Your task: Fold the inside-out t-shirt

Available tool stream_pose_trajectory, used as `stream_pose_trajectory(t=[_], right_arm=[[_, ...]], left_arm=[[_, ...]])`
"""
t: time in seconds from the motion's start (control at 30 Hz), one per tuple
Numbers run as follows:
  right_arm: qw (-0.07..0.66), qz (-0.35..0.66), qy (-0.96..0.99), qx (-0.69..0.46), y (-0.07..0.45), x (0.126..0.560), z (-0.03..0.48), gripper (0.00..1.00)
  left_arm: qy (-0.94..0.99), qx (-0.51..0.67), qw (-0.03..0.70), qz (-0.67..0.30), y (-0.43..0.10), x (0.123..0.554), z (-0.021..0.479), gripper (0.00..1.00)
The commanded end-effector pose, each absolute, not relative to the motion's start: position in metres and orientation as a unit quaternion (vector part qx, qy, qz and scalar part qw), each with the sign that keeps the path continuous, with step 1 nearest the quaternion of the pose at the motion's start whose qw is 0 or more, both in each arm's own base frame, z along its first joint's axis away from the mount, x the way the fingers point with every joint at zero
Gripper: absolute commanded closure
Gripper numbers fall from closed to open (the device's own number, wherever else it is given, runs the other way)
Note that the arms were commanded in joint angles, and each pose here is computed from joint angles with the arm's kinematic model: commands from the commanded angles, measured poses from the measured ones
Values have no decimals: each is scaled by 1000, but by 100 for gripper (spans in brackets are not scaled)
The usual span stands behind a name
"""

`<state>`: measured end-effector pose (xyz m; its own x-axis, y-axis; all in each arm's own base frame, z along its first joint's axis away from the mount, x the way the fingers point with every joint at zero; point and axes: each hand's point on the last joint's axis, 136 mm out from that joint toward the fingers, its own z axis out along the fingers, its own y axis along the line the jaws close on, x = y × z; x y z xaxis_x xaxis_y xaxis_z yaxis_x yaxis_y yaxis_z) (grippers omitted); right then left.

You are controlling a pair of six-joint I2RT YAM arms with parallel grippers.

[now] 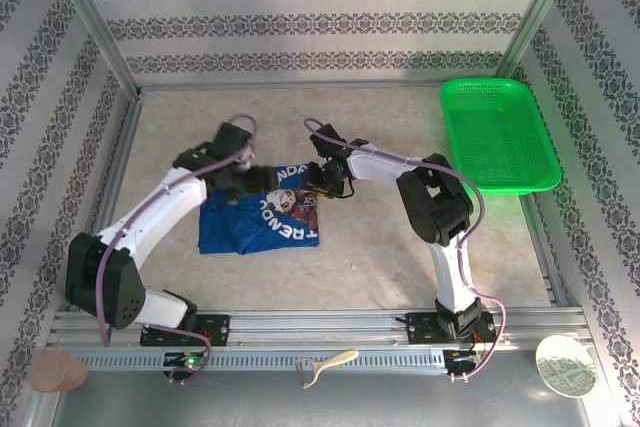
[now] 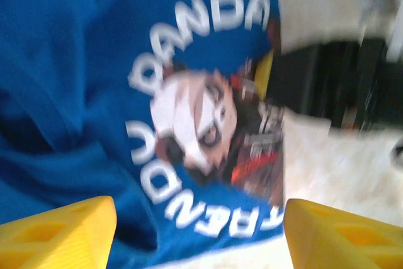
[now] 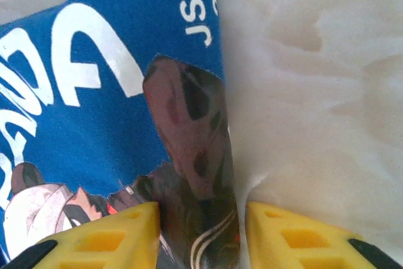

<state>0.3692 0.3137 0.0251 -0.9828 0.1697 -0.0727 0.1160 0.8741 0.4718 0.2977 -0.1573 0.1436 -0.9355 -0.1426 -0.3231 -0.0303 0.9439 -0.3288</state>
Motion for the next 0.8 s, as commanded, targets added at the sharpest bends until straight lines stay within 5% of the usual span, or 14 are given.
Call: stream_pose_trajectory(t=[0.0, 0.47, 0.53, 0.7, 0.77], right_arm=[[52, 219, 970, 86, 305, 368, 11, 64], [46, 215, 972, 88, 305, 370, 5, 69], [46, 214, 972, 88, 305, 370, 5, 73], [41, 213, 972, 91, 302, 368, 2, 94], [39, 212, 972, 92, 301, 368, 0, 100]], left_arm=[[989, -41, 138, -25, -123, 255, 116, 29], [989, 15, 149, 20, -143, 254, 66, 34], [988, 15, 152, 33, -141, 259, 62, 43], [985, 11, 164, 51, -136, 266, 60, 97], [984, 2, 168, 62, -128, 264, 64, 100]])
